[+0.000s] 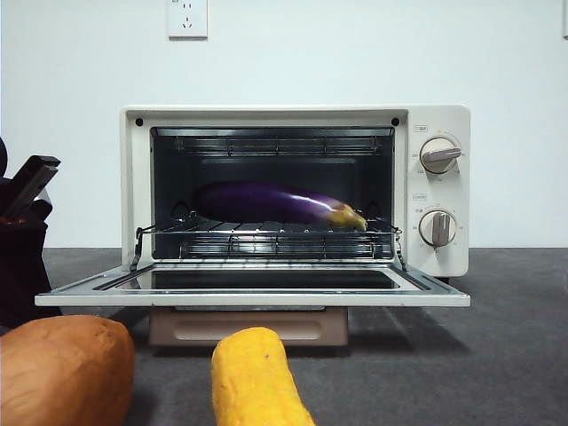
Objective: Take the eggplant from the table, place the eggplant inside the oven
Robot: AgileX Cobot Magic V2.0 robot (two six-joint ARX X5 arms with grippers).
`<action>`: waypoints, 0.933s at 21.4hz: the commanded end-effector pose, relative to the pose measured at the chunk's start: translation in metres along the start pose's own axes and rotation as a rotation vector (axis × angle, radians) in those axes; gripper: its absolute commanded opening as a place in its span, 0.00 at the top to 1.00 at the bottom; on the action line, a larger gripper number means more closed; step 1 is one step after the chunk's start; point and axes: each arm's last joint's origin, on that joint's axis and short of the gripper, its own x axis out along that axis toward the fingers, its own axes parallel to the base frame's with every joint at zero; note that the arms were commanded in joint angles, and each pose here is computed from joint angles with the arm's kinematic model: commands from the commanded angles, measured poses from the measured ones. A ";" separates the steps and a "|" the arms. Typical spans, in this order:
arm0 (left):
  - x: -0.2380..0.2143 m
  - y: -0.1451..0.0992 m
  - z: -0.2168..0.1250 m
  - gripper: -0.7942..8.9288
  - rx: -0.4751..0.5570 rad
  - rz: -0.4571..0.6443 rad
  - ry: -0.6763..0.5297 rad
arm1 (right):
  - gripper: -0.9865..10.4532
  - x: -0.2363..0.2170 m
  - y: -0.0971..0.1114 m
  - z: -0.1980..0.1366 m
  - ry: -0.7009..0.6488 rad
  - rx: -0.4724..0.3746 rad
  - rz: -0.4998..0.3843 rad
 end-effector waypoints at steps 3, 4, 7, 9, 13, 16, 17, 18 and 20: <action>0.003 0.000 0.001 0.91 0.021 -0.081 0.005 | 0.91 -0.001 0.000 0.003 -0.003 0.015 0.010; 0.003 0.000 0.001 0.91 0.019 -0.084 0.005 | 0.91 -0.001 0.000 0.002 0.000 0.014 0.010; 0.002 0.000 0.001 0.91 0.013 -0.100 0.001 | 0.91 -0.001 0.000 0.002 0.002 0.014 0.010; 0.001 0.000 0.002 0.91 0.009 -0.147 -0.006 | 0.91 -0.001 0.000 0.002 0.002 0.018 0.010; -0.002 -0.001 0.002 0.91 0.002 -0.240 -0.022 | 0.91 -0.001 0.000 0.002 0.008 0.027 0.011; -0.005 0.000 0.003 0.91 -0.005 -0.292 -0.037 | 0.91 -0.001 0.000 0.001 0.016 0.026 0.011; -0.006 0.000 0.003 0.91 -0.007 -0.299 -0.041 | 0.91 -0.001 0.000 0.000 0.019 0.027 0.011; -0.008 0.001 0.003 0.91 -0.010 -0.305 -0.046 | 0.91 -0.001 0.000 0.000 0.023 0.028 0.012; -0.010 0.002 0.005 0.91 -0.018 -0.305 -0.056 | 0.91 -0.001 0.000 -0.001 0.028 0.036 0.012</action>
